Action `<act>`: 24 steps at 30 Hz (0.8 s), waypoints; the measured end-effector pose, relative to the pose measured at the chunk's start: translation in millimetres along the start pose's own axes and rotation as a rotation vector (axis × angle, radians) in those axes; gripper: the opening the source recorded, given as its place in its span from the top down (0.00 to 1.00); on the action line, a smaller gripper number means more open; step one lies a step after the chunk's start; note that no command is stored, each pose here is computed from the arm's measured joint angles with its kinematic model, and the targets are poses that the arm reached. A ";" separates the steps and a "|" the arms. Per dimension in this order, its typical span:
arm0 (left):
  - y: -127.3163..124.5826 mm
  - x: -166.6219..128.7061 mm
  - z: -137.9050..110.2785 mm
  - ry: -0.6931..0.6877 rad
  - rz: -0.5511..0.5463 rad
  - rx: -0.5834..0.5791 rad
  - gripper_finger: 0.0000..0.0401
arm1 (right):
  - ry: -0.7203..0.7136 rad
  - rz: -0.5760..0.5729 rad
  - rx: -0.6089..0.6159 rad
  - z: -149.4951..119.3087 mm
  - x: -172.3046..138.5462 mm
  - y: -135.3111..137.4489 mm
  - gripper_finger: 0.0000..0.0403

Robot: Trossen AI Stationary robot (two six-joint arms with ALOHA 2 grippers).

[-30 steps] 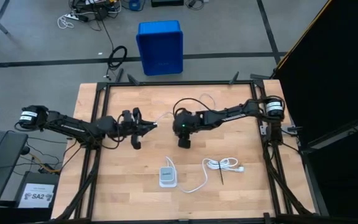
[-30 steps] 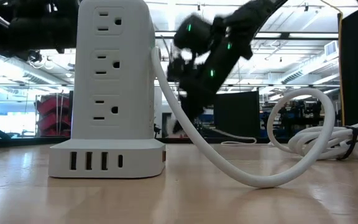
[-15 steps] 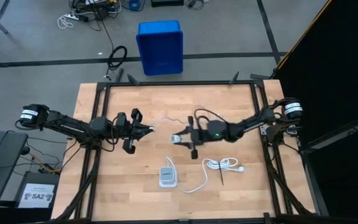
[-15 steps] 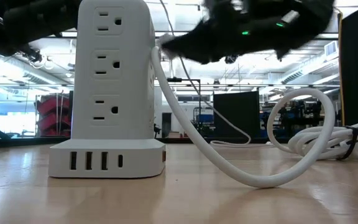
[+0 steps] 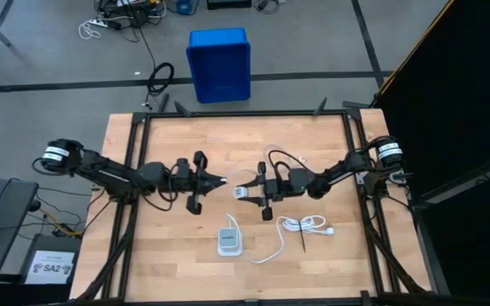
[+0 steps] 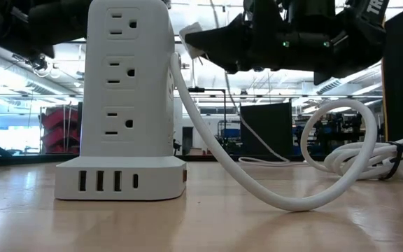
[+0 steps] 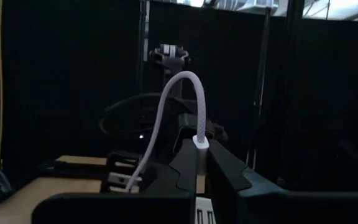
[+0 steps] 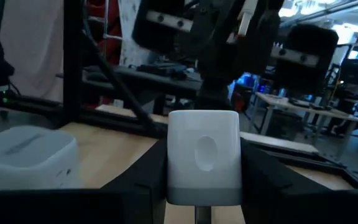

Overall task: Insert USB
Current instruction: Insert the white charger cable into the white charger adapter

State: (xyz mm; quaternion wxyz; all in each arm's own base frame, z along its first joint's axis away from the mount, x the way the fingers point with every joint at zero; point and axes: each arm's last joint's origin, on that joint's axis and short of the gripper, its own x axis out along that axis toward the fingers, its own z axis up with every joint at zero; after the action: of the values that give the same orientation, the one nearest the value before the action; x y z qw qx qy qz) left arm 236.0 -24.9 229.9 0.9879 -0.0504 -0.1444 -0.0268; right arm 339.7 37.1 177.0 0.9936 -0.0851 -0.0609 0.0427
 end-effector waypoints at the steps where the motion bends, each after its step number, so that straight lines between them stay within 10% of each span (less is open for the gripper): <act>1: -0.5 4.6 -0.2 -0.005 -0.006 0.004 1.00 | -0.010 -0.007 0.000 1.1 0.1 -0.2 0.72; 24: -5.4 39.7 -18.0 -0.086 -0.035 0.067 1.00 | -0.167 -0.055 0.027 17.9 -1.3 2.4 0.72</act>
State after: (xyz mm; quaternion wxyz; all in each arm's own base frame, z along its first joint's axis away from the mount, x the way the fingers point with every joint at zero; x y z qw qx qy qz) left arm 278.7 -33.8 224.6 0.9813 -0.0160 -0.1884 -0.0370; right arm 336.0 42.3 194.0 0.9869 -0.0662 -0.1453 0.0233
